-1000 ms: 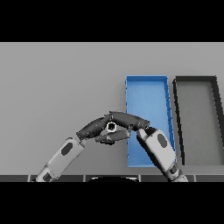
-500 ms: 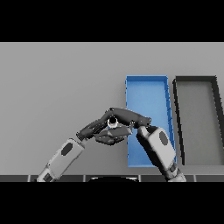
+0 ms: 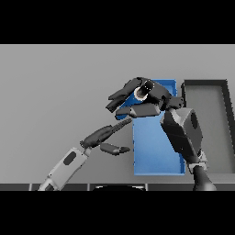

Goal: Pick up the blue pipe and place it into the blue bin.

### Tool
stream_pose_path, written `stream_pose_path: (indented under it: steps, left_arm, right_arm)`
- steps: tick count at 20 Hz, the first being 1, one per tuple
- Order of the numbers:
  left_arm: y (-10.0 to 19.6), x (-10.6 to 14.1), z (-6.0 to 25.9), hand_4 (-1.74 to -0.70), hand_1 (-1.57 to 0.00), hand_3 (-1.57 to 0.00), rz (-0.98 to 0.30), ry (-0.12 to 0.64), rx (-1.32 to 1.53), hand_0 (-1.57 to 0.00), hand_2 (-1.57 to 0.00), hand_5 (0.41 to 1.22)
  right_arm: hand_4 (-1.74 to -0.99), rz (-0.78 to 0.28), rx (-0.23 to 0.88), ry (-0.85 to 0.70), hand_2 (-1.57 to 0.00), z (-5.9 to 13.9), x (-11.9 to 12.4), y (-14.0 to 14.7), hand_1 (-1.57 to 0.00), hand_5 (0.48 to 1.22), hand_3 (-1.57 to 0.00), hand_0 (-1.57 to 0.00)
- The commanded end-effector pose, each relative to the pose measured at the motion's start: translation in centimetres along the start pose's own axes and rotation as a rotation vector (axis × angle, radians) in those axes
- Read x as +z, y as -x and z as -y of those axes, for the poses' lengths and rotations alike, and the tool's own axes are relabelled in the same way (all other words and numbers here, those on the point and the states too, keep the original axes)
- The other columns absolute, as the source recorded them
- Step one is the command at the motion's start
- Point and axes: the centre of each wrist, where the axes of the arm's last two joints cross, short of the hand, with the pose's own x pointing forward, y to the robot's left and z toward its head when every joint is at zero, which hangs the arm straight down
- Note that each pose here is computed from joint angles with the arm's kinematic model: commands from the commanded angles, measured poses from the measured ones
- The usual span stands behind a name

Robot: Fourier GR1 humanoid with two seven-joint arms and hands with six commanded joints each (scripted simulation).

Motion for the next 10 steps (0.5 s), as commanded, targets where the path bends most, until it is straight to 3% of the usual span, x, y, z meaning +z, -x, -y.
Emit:
stream_pose_path:
  steps: [1,5,10]
  left_arm:
    - [-0.1,0.2,0.1,-0.91,0.00,0.00,0.020,0.002,-0.009,0.00,0.00,0.502]
    - [0.0,0.5,0.1,-0.91,0.00,0.00,0.019,0.006,0.005,0.00,0.00,0.492]
    - [0.0,0.3,-0.5,-0.91,0.00,0.00,0.010,-0.003,0.005,0.00,0.00,0.487]
  right_arm:
    - [-1.720,0.020,0.026,0.024,-1.57,0.5,0.0,-1.1,-1.57,1.127,-1.57,-1.57]
    - [-1.732,0.053,0.095,0.220,-1.57,3.8,-0.7,-4.5,-1.57,1.117,-1.57,-1.57]
    - [-1.738,-0.106,0.106,0.514,-1.57,9.4,2.6,-2.0,-1.57,1.129,-1.57,-1.57]
